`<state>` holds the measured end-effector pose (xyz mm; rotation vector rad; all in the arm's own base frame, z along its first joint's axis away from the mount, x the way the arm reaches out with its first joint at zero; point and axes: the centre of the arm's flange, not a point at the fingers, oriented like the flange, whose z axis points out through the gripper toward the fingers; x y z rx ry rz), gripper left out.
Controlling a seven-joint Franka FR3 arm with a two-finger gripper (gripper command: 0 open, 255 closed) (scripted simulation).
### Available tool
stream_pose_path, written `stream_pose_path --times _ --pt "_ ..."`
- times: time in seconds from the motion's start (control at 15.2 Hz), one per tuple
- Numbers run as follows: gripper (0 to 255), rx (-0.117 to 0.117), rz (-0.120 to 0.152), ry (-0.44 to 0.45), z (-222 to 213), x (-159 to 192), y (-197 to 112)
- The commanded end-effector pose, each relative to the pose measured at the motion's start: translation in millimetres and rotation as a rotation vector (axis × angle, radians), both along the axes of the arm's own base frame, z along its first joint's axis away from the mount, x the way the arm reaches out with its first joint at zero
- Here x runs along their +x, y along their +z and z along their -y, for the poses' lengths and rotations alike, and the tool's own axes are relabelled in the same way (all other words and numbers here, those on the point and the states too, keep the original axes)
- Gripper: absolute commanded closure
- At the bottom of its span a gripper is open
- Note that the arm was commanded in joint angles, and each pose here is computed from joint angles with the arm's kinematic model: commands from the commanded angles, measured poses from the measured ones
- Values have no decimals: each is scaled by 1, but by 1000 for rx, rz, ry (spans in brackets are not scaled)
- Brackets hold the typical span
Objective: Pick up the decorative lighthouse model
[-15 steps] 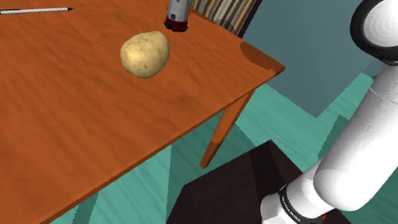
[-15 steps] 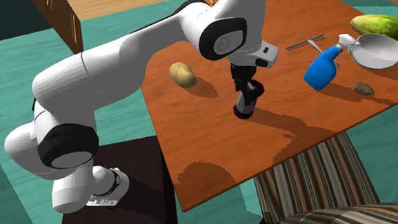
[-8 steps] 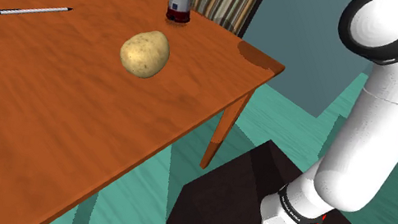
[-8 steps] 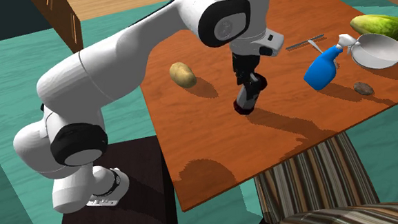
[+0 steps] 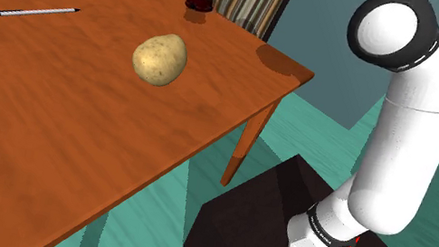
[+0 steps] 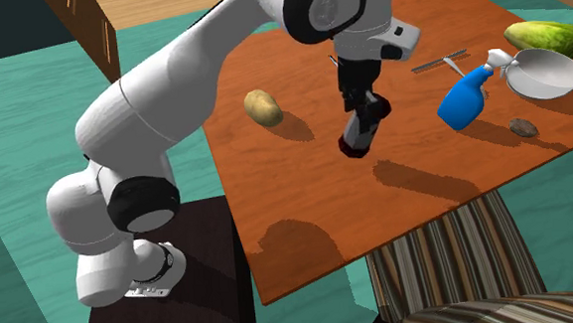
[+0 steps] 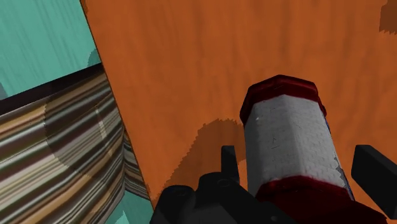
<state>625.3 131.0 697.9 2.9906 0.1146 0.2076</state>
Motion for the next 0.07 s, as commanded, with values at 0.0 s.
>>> stream_pose_path --times 0.0 --pt "255 0 0 0 0 -1 4"
